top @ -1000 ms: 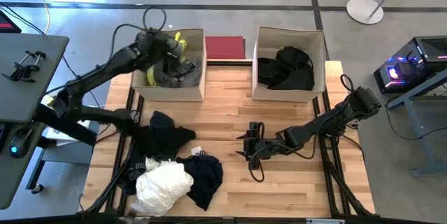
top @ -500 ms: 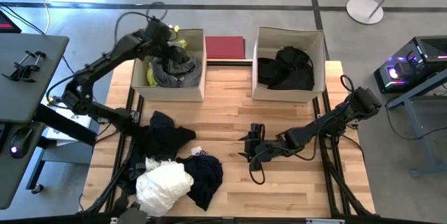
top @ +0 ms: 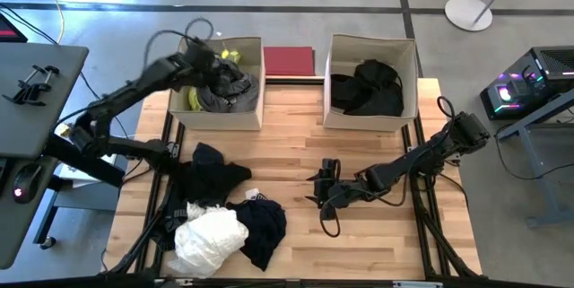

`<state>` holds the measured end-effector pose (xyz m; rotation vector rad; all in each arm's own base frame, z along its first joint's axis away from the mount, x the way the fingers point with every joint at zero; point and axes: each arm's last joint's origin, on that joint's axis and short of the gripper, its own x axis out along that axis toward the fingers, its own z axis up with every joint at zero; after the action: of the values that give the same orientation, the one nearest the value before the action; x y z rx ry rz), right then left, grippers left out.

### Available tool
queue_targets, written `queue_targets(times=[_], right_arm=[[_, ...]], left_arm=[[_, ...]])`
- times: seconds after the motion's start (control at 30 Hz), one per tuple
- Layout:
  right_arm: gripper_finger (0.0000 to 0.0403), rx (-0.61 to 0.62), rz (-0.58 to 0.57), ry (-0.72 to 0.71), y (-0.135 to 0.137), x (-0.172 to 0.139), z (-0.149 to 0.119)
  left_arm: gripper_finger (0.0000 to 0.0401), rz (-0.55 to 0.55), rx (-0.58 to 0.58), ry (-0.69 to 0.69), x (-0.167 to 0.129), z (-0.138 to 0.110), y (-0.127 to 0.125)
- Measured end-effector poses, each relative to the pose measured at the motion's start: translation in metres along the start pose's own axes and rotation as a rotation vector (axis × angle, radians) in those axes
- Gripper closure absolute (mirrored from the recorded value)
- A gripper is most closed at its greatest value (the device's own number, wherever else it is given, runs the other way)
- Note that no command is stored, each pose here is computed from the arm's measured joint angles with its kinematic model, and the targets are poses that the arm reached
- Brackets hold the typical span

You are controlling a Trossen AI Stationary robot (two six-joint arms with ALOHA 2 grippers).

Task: Sort clothes
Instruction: Put the grey boxers into the left brown laundry organizer

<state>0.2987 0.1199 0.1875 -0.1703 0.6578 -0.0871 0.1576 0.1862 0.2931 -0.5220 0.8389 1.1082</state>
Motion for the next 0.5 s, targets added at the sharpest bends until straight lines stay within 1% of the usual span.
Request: queue_targets(times=[0.13,0.2,0.27,0.37,0.43,0.5], right_arm=[[0.0165,-0.011,0.000,0.000,0.000,0.000,0.000],[0.0165,-0.018,0.000,0.000,0.000,0.000,0.000],[0.0165,-0.022,0.000,-0.001,0.000,0.000,0.000],[0.0165,-0.019,-0.004,0.000,-0.002,0.001,0.000],[0.0165,-0.013,-0.007,0.001,-0.003,0.001,0.000],[0.0165,-0.011,-0.007,0.001,-0.003,0.001,0.001]], left_arm=[[0.0326,-0.009,-0.017,0.003,0.064,-0.029,-0.003],[0.0351,-0.022,-0.028,0.012,0.086,-0.037,-0.003],[0.0374,-0.027,-0.031,0.052,0.100,-0.042,-0.002],[0.0395,-0.019,-0.007,0.092,0.106,-0.042,-0.001],[0.0393,-0.017,0.004,0.085,0.099,-0.035,-0.001],[0.0385,-0.023,0.023,0.074,0.086,-0.026,-0.002]])
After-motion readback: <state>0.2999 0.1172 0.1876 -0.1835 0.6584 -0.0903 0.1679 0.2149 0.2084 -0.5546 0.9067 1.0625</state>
